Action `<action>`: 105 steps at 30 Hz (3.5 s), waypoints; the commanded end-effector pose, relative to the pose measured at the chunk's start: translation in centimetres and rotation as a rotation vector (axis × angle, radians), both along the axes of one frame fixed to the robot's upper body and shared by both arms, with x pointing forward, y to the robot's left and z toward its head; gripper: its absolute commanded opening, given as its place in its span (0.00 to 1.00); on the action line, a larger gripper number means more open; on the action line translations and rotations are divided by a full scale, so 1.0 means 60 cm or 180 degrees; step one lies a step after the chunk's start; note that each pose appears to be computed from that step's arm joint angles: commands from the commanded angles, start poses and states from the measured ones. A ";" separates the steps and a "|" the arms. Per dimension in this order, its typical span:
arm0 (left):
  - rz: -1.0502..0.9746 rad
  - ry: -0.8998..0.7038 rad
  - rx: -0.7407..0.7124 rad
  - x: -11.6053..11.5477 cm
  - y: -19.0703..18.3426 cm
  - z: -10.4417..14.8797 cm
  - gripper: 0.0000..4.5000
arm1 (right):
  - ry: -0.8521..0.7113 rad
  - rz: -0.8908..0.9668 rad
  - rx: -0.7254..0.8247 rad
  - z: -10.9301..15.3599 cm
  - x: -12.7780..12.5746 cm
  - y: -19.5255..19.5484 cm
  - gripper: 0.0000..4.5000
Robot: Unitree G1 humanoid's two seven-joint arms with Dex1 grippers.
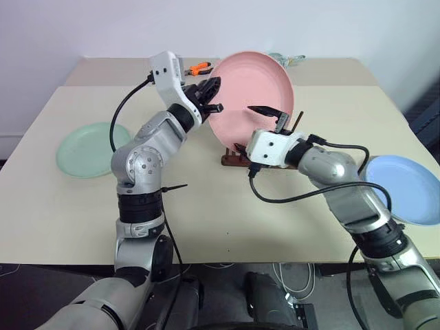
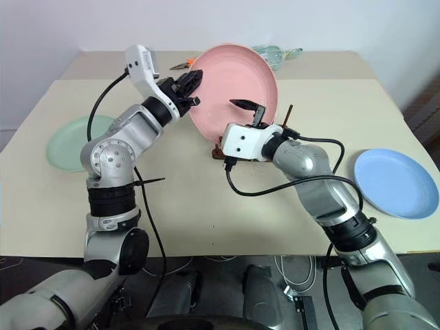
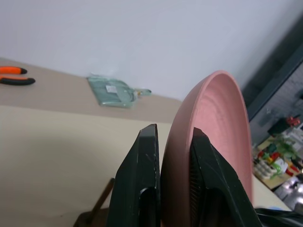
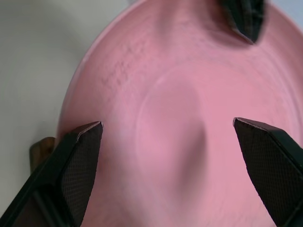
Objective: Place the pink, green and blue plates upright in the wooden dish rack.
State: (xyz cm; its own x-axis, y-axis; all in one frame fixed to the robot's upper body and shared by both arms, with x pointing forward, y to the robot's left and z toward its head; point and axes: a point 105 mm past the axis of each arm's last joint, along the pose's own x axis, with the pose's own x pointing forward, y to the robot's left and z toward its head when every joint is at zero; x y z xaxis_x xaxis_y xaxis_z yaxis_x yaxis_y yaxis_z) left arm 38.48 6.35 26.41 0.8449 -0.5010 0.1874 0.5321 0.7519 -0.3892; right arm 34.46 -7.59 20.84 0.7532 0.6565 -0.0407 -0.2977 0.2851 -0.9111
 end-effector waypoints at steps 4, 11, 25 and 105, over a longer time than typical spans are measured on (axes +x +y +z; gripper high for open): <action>-0.0089 -0.0161 -0.0134 -0.019 0.001 0.024 0.14 | -0.0139 0.0005 -0.0019 0.007 0.000 0.001 0.60; 0.0028 -0.0026 -0.0083 -0.004 0.007 0.007 0.14 | -0.0368 -0.0217 0.0109 0.048 0.003 -0.034 0.15; 0.0173 -0.0169 -0.0096 0.011 0.002 0.027 0.14 | 0.0405 0.0279 0.0229 0.030 -0.070 -0.030 0.98; 0.2753 0.0299 0.1410 -0.001 0.391 -0.122 1.00 | 0.0803 0.0670 0.1455 0.130 -0.063 -0.050 0.99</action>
State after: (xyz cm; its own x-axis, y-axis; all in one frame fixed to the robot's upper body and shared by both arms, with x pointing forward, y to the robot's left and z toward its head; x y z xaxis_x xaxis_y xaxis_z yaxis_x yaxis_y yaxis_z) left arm 39.31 25.14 17.82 0.9979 0.0647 0.0100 -0.0650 0.9973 0.0330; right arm 32.52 -14.05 29.18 0.7116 0.6792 0.1798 -0.5143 0.6778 -0.5254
